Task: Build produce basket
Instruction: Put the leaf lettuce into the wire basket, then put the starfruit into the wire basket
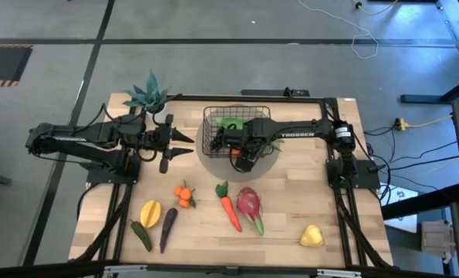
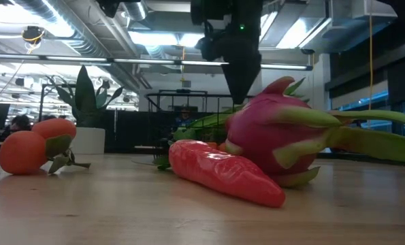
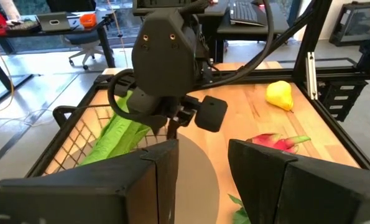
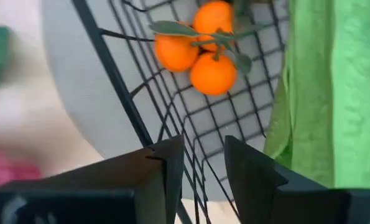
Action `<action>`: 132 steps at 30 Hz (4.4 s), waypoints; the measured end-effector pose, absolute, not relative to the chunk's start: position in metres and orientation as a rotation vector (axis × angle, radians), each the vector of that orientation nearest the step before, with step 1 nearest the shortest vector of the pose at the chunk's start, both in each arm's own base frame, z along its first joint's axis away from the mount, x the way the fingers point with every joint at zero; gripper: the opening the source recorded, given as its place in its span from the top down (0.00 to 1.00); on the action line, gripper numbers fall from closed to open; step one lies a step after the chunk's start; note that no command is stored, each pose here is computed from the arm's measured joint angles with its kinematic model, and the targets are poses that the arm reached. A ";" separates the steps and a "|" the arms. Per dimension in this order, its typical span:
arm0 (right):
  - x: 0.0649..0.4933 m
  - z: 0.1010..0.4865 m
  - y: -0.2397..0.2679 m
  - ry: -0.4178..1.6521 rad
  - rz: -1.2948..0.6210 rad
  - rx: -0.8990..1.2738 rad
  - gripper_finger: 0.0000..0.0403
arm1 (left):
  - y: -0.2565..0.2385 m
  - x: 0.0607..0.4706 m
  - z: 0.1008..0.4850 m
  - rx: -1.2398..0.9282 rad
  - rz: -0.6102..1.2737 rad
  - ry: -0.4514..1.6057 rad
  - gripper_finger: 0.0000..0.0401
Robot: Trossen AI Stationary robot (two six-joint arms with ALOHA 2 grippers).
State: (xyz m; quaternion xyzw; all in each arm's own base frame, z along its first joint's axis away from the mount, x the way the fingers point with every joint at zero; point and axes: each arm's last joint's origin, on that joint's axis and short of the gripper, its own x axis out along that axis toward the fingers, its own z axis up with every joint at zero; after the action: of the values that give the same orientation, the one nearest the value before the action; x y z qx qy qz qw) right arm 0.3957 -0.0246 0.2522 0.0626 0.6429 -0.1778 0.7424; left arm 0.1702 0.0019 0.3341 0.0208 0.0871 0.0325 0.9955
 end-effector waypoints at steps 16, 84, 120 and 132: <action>0.384 0.315 -0.024 1.393 -0.545 0.025 0.70 | 0.002 0.170 0.334 0.041 0.065 0.175 0.67; 0.194 0.269 0.085 1.045 -0.316 0.277 0.70 | -0.138 0.136 0.271 -0.950 0.409 1.413 0.69; 0.195 0.270 0.085 1.039 -0.308 0.284 0.70 | -0.191 0.168 0.183 -0.891 0.868 1.443 0.61; 0.195 0.270 0.085 1.026 -0.322 0.273 0.70 | -0.188 0.171 0.192 -0.959 0.819 1.393 0.97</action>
State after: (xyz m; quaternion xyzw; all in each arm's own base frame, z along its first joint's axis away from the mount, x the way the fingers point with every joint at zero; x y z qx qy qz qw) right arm 0.1949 0.0847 0.2699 0.1294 0.4873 -0.1530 0.8499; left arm 0.1713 -0.1885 0.1916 -0.4119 0.5986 0.3519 0.5900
